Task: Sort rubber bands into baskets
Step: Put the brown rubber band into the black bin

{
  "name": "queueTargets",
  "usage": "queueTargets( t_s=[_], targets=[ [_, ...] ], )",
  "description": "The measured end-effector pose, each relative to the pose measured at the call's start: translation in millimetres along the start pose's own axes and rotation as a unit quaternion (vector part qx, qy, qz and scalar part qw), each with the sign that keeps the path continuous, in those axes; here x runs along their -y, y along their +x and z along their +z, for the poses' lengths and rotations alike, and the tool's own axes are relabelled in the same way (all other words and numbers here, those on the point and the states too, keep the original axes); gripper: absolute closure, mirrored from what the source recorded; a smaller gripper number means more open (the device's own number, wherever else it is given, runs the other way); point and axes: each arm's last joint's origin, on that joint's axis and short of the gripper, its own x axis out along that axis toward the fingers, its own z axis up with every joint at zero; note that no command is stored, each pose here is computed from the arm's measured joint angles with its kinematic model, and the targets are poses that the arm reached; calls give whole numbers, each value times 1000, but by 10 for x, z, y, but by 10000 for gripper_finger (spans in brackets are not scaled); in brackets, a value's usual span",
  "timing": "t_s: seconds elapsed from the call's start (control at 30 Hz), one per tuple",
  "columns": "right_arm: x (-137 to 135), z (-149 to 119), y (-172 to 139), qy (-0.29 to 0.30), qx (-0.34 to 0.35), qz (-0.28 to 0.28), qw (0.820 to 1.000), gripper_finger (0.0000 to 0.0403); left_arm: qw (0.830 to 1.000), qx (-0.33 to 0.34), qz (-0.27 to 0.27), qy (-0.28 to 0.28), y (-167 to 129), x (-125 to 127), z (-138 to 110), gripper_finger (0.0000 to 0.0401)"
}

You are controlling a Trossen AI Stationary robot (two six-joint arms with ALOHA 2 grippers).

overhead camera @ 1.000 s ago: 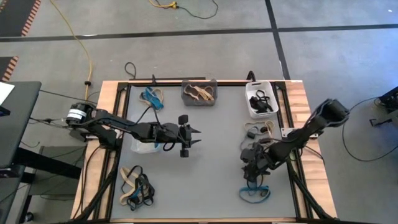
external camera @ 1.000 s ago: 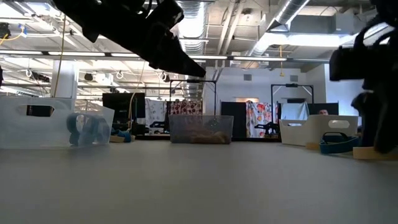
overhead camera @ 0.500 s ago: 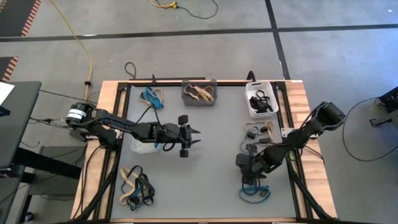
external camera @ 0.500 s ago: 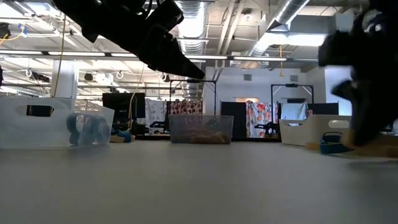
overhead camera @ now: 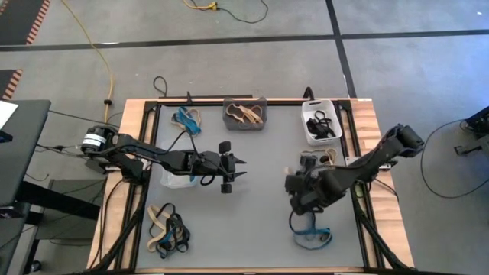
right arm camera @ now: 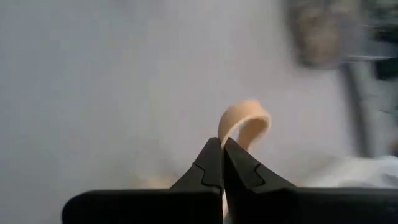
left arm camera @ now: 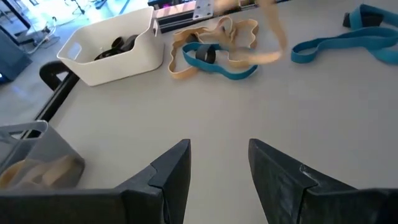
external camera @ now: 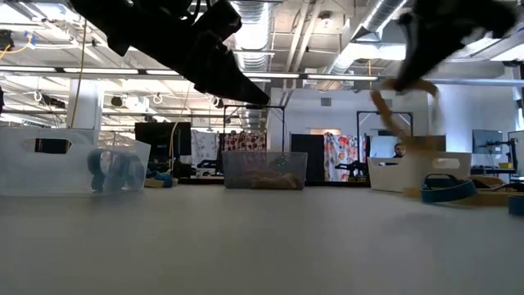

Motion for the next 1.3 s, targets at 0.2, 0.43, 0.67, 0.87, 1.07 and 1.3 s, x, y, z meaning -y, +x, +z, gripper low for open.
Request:
queueTargets(
  t_s=[0.2,0.43,0.67,0.87,1.07,1.3],
  targets=[
    [558,137,-101,29,-34,-85,995,380,999,-3,-20,-41,-1,15,-8,248],
    [1364,28,-42,122,-81,-140,979,380,997,-21,-45,-65,37,131,-70,248],
    [2011,-135,22,173,-104,-165,966,380,995,-48,-65,-60,163,332,-222,248],
    [2302,-101,78,213,-41,-119,969,380,994,-61,-73,-59,279,459,-357,248],
    [2323,133,137,215,80,4,973,380,997,-44,-33,-61,325,459,-365,248],
    [2027,454,172,147,175,137,964,380,997,47,12,-64,355,318,-190,248]
  ],
)
